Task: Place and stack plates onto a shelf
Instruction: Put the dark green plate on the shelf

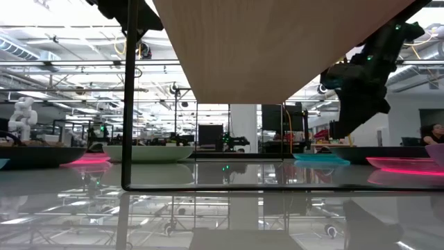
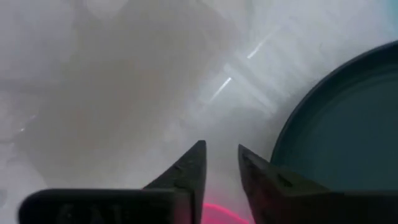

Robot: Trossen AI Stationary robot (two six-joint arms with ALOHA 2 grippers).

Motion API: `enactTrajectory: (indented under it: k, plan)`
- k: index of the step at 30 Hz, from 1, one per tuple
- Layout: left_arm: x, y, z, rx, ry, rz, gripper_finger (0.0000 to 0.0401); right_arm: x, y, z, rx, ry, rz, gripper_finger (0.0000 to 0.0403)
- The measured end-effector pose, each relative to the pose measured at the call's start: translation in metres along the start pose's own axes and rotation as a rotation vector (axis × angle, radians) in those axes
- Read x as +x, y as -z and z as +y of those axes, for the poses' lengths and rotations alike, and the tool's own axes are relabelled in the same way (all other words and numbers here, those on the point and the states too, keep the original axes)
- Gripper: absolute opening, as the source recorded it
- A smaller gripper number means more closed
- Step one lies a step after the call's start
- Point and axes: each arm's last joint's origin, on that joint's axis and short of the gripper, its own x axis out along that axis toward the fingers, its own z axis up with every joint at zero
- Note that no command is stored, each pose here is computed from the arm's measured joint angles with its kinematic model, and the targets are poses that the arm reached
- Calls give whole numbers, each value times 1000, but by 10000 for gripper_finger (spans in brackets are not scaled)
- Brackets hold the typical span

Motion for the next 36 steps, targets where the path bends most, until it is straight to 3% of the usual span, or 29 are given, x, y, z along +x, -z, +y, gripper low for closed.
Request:
enactTrajectory:
  k: [10, 36]
  plan:
    - [0, -4, -1, 3, 4, -39, 3, 2, -1, -2, -40, 57, -23, 163]
    - [0, -4, 0, 45, -23, -43, 3, 40, -3, -16, 25, 247, 124, 160]
